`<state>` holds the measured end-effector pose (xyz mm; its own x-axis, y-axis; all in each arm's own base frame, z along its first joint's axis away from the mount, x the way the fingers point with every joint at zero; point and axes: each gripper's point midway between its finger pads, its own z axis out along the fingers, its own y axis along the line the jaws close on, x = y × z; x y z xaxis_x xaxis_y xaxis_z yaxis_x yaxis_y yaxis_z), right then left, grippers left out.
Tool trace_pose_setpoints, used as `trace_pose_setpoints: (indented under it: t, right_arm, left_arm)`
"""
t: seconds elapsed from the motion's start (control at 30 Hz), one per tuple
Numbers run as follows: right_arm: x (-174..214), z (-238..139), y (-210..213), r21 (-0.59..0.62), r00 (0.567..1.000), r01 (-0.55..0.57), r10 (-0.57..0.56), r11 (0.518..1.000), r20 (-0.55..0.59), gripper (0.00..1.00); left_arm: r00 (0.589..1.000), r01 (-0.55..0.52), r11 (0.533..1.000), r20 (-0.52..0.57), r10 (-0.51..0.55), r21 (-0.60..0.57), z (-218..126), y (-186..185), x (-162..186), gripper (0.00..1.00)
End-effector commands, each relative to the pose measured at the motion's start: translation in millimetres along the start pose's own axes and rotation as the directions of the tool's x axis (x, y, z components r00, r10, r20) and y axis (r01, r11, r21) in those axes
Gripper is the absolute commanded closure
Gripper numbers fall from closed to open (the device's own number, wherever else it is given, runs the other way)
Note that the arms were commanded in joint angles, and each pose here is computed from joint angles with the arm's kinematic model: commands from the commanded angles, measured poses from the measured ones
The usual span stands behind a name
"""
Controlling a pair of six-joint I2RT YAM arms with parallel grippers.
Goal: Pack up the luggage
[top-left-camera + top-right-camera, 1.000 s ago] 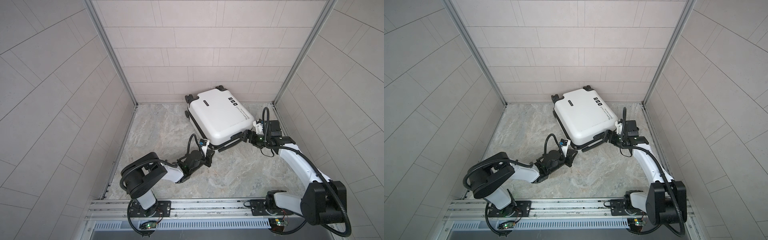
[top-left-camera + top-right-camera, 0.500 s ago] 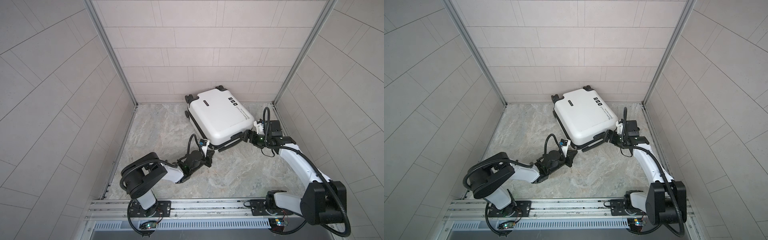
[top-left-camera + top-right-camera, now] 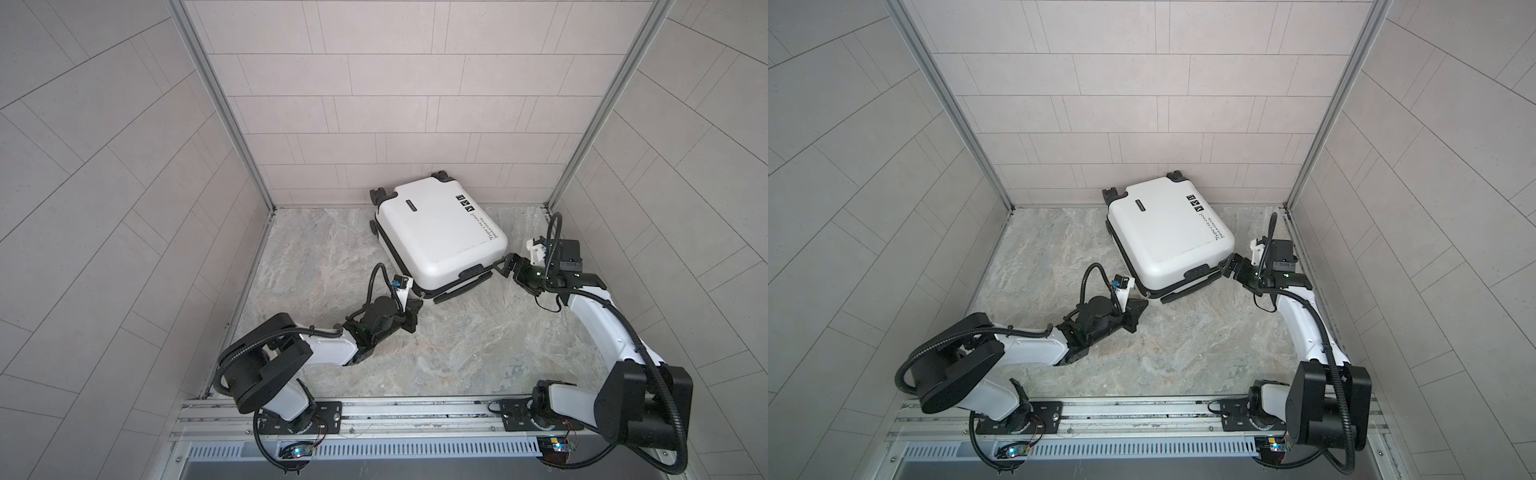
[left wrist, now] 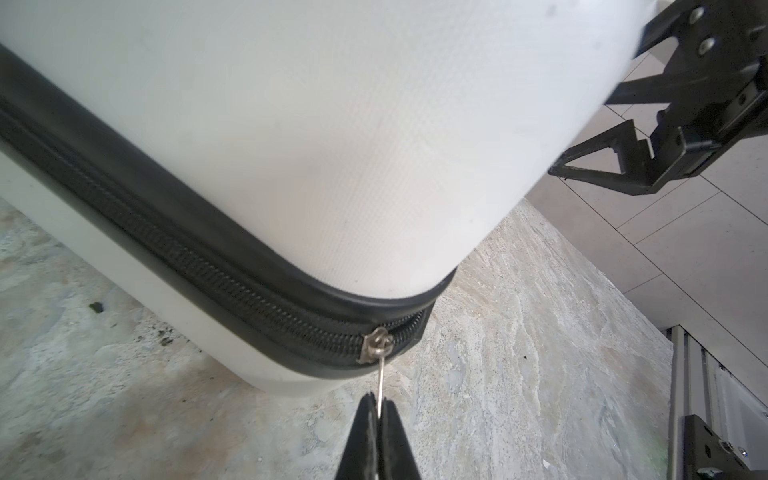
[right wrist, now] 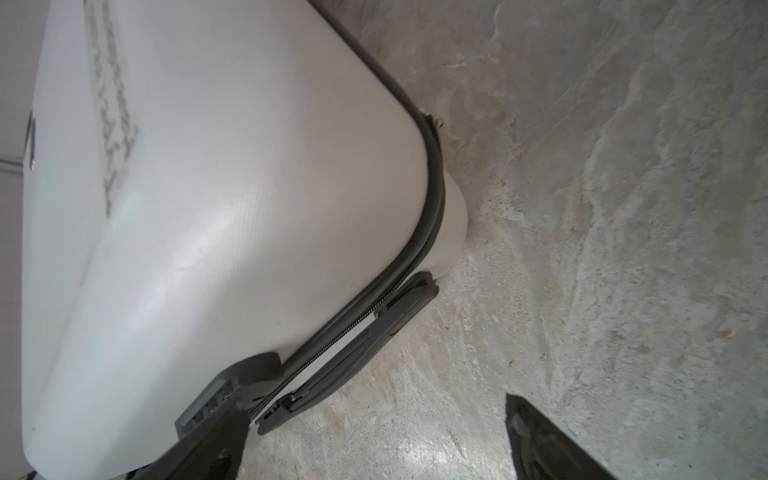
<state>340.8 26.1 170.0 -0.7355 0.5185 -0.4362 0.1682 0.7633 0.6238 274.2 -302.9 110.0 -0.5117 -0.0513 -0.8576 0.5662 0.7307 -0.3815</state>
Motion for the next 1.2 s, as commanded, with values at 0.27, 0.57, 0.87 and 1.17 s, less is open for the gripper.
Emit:
trace_pose_setpoints:
  t: [0.27,0.57,0.87,1.17]
  right_arm:
    - [-41,4,13,-0.094,0.991,-0.095,0.102,0.991,0.082,0.0]
    - [-53,16,58,-0.307,0.989,-0.111,0.137,0.945,0.063,0.0]
    - [-41,43,80,-0.343,0.988,-0.136,0.153,0.929,0.021,0.0]
    - [-5,71,82,-0.322,0.988,-0.152,0.141,0.935,-0.057,0.0]
  left_arm:
    - [0.995,0.069,0.988,0.076,-0.058,-0.142,-36,56,-24,1.0]
    - [0.994,0.087,0.958,0.083,-0.066,-0.272,-69,94,-31,1.0]
    - [0.997,0.053,0.982,0.069,-0.041,-0.181,-59,79,-38,1.0]
    - [0.998,0.013,1.0,0.055,-0.012,-0.022,-54,45,-39,1.0]
